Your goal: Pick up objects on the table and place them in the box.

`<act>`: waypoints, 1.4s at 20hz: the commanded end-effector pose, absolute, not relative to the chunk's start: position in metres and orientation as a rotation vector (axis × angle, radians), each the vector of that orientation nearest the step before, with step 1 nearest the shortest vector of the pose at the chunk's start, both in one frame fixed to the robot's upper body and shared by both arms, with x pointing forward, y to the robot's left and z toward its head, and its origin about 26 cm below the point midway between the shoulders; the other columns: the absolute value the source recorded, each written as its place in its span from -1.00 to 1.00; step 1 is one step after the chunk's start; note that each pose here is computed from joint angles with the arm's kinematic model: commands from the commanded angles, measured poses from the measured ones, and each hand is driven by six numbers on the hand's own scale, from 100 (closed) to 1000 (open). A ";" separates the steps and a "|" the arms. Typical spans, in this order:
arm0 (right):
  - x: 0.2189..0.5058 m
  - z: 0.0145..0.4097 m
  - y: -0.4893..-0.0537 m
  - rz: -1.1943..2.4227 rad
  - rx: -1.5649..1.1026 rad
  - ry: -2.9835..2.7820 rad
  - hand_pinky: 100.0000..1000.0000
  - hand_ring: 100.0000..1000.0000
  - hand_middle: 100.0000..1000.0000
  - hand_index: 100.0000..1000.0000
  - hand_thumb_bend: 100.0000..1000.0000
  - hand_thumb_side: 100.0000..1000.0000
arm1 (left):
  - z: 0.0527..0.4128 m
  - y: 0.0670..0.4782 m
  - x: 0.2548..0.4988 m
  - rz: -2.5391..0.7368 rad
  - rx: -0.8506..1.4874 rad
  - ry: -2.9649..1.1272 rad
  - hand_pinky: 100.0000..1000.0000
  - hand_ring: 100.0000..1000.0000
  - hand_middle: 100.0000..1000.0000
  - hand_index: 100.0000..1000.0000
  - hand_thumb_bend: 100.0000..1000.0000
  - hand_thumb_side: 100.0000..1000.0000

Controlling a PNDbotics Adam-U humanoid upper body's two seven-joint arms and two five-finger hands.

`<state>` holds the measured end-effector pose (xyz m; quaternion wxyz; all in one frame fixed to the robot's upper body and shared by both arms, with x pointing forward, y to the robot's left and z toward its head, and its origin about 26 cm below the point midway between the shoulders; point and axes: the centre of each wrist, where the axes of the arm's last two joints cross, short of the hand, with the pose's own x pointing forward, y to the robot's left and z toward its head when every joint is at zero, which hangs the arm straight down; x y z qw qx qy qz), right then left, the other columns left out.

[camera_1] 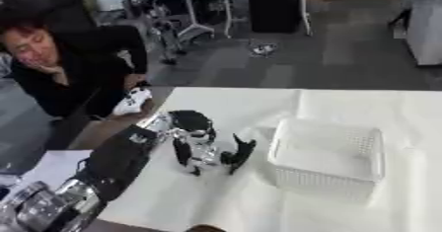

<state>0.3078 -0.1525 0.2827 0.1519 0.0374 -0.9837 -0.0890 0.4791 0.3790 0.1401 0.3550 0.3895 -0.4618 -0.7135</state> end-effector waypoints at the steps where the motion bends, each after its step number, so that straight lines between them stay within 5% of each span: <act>1: 0.305 0.288 -0.154 -0.246 0.102 -2.846 -0.21 -0.04 0.07 0.67 -0.57 1.00 | 0.176 0.387 0.482 -1.842 1.079 -1.185 -1.00 -1.00 -1.00 -0.86 -1.00 -0.49; 28: 0.306 0.283 -0.160 -0.226 0.058 -2.832 -0.21 -0.04 0.07 0.67 -0.56 1.00 | 0.267 0.386 0.486 -1.795 1.352 -1.249 -1.00 -1.00 -1.00 -0.89 -1.00 -0.74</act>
